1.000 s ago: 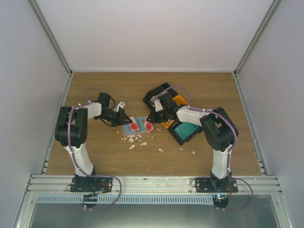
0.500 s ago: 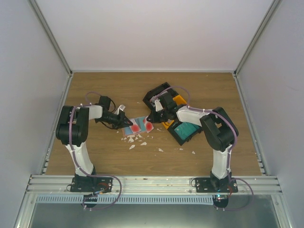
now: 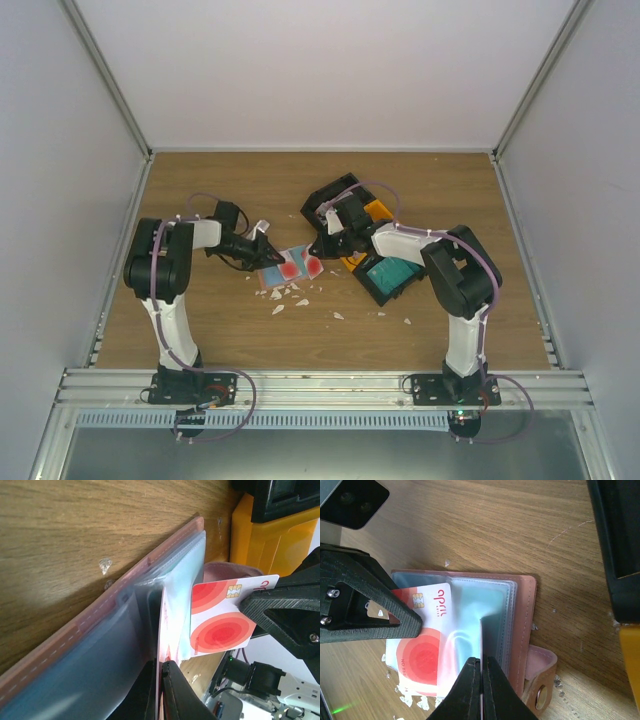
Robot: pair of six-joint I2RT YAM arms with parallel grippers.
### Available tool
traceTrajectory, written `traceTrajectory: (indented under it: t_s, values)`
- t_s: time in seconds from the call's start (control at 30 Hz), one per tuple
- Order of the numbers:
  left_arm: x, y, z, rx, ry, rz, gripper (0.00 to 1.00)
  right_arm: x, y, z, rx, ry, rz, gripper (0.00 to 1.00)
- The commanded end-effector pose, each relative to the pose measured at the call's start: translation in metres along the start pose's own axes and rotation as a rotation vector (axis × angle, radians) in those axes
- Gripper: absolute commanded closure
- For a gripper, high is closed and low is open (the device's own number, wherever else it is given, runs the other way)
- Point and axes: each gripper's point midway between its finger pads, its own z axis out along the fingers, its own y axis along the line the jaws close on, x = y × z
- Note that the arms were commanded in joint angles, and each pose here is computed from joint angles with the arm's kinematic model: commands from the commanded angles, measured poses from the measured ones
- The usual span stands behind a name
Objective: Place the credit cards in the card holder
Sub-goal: Insert the credit card into the card holder.
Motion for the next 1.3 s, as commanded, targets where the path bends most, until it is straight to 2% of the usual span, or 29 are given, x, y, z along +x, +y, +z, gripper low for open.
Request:
traceTrajectory:
  t_s: [0.0, 0.13, 0.23, 0.4, 0.6, 1.0, 1.27]
  values:
    - [-0.004, 0.002, 0.01, -0.013, 0.009, 0.025, 0.92, 0.001, -0.009, 0.004, 0.021, -0.004, 0.015, 0.99]
    - [-0.004, 0.001, 0.01, -0.018, 0.0, 0.022, 0.85, 0.001, -0.01, 0.005, 0.024, -0.004, 0.017, 1.0]
    - [-0.002, -0.001, 0.007, -0.019, -0.018, 0.021, 0.74, 0.002, -0.011, 0.006, 0.026, -0.002, 0.018, 0.99]
    - [0.006, -0.001, 0.002, -0.043, -0.034, 0.015, 0.61, 0.003, -0.011, 0.007, 0.026, 0.002, 0.018, 0.99]
    - [0.021, 0.001, -0.003, -0.101, -0.034, 0.0, 0.55, 0.004, -0.012, 0.008, 0.023, 0.004, 0.019, 1.0]
    - [0.025, 0.006, -0.001, -0.175, -0.042, -0.006, 0.61, 0.005, -0.013, 0.009, 0.022, 0.008, 0.02, 0.99]
    - [0.015, -0.003, 0.016, -0.289, 0.002, 0.081, 0.6, -0.005, -0.003, 0.001, 0.01, -0.021, -0.018, 1.0]
